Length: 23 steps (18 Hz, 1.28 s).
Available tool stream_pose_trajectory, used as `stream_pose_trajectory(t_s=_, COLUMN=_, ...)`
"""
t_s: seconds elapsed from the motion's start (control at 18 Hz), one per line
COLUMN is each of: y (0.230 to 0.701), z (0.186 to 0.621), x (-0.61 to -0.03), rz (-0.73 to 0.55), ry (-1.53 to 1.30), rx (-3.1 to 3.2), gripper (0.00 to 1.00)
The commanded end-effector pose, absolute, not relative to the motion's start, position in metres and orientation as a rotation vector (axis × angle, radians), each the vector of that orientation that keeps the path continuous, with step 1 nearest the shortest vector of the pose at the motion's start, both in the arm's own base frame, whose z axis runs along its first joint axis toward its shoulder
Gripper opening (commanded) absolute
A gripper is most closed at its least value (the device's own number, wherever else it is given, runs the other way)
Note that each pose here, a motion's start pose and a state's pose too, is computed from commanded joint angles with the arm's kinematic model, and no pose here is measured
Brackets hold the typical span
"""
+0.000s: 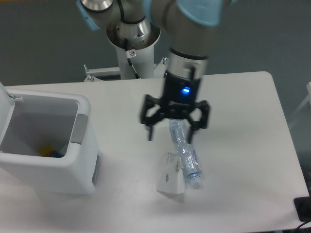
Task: Open the trash can
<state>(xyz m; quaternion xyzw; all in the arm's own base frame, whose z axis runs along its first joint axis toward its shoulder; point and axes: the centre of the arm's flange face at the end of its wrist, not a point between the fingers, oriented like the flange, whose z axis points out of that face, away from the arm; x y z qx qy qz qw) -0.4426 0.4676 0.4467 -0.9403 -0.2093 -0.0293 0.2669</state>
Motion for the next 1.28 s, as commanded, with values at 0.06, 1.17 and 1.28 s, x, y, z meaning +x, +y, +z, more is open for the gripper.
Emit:
stream_pose_trajectory(t_s=0.06, y=0.462, z=0.438, x=-0.454, rz=-0.074, ry=-0.552, rx=-2.548, gripper=1.0)
stream_pose_trajectory(t_s=1.17, y=0.427, z=0.295, x=-0.545, rz=0.188, ry=0.127, rx=-3.079, gripper=1.0)
stream_pose_trajectory(t_s=1.28, y=0.429, z=0.285, x=-0.546, rz=0.181, ry=0.16, rx=-3.096, gripper=1.0)
